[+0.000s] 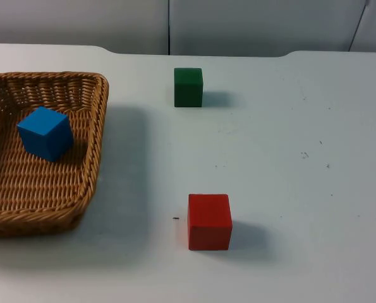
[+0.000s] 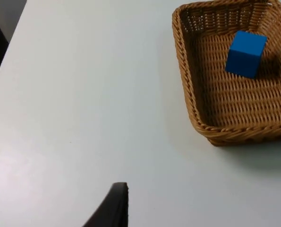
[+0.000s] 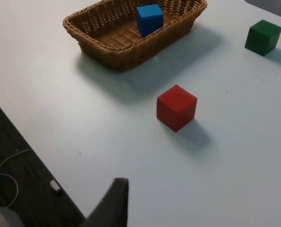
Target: Pick up the basket with the left hand and place the blue cube into the basket with the right hand.
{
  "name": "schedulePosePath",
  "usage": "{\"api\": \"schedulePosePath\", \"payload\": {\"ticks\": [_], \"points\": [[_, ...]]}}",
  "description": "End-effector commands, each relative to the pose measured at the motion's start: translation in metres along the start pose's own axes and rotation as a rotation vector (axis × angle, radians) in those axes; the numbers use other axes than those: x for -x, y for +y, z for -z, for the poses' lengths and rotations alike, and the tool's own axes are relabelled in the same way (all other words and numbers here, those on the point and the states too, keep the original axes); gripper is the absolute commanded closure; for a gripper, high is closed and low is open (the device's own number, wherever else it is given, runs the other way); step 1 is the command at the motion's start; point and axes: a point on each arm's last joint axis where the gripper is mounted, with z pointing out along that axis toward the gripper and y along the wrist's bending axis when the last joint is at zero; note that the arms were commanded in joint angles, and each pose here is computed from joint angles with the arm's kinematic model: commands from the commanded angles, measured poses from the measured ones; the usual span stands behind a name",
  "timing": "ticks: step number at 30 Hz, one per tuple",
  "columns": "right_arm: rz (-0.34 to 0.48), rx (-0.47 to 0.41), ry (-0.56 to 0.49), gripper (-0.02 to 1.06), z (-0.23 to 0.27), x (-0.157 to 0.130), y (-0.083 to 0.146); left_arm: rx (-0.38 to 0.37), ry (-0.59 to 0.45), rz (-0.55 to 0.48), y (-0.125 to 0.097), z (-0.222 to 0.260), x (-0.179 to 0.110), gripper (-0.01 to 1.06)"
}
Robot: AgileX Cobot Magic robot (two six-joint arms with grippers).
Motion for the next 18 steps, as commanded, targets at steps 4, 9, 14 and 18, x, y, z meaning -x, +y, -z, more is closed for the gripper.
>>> {"api": "schedulePosePath", "payload": {"ticks": [4, 9, 14, 18], "points": [[-0.020, -0.026, -0.009, 0.00, -0.001, 0.000, -0.002, -0.071, -0.062, 0.088, -0.006, -0.001, 0.005, 0.02], [-0.020, -0.026, -0.009, 0.00, -0.001, 0.000, -0.002, -0.085, -0.097, 0.073, -0.008, -0.009, 0.005, 0.02], [-0.020, -0.026, -0.009, 0.00, -0.001, 0.000, -0.002, -0.088, -0.099, 0.068, -0.008, -0.009, 0.006, 0.02], [-0.020, -0.026, -0.009, 0.00, -0.001, 0.000, -0.002, -0.088, -0.099, 0.068, -0.008, -0.009, 0.006, 0.02]]}}
